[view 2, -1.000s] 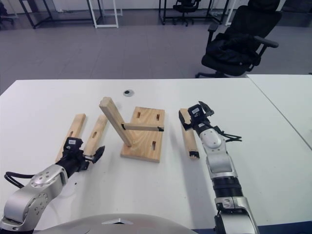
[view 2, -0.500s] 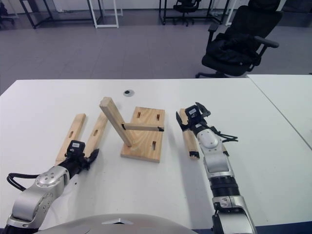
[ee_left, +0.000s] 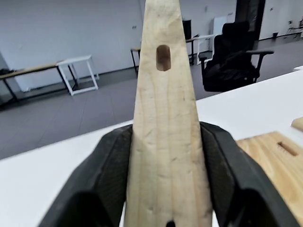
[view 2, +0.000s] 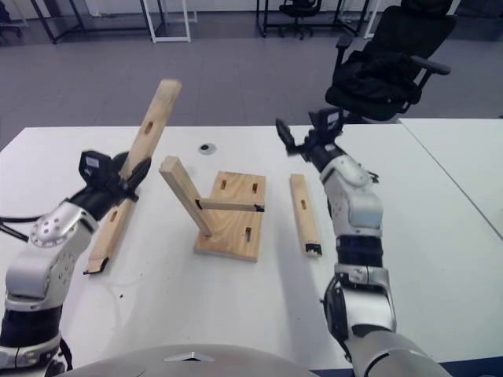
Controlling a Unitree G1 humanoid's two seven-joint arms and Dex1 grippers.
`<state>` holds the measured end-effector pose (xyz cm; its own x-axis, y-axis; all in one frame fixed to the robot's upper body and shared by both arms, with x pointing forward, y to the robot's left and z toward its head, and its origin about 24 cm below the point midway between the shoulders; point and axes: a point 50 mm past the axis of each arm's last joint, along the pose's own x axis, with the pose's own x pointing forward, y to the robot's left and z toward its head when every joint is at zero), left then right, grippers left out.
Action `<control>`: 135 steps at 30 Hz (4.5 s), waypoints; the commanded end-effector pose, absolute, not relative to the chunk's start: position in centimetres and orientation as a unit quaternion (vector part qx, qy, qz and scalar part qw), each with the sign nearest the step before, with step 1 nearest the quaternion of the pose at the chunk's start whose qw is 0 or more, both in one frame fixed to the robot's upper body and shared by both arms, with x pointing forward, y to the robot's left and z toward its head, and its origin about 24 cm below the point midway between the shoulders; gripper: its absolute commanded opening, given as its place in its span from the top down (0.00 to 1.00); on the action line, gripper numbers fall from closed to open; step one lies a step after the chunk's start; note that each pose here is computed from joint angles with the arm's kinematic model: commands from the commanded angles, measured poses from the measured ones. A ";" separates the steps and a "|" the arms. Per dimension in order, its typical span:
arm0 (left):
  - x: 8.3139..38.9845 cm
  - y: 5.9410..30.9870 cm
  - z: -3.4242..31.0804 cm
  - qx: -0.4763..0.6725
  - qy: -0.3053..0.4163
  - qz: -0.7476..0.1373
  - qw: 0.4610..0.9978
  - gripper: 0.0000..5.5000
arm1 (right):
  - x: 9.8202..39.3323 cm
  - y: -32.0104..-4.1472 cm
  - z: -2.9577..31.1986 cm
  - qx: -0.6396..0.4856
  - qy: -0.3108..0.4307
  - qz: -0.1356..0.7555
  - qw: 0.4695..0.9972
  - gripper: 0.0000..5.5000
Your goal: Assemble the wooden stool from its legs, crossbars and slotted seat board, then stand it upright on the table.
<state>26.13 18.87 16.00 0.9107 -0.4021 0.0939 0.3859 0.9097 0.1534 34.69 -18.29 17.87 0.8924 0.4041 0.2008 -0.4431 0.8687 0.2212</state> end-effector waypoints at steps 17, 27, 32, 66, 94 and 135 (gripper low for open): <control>28.6 12.7 21.4 0.148 -0.217 -0.388 0.884 0.62 | 33.3 -12.1 27.6 0.431 -0.096 0.448 0.777 0.41; 28.5 12.7 21.2 0.175 -0.218 -0.392 0.877 0.62 | 33.1 -12.2 27.8 0.435 -0.091 0.447 0.777 0.73; 28.8 12.9 20.6 0.174 -0.191 -0.386 0.885 0.52 | 32.6 -12.9 28.1 0.437 -0.116 0.440 0.776 0.82; 22.4 14.4 2.8 0.147 0.245 -0.309 0.907 0.17 | 31.4 -22.9 11.8 0.392 -0.051 -0.074 0.916 0.82; 20.1 12.5 6.6 0.044 0.181 -0.251 0.950 0.17 | 21.5 -21.3 13.0 0.242 0.100 0.024 0.965 0.82; 23.5 7.5 13.3 0.011 0.075 -0.238 0.968 0.17 | 21.6 -14.6 12.3 -0.044 0.112 0.219 0.968 0.58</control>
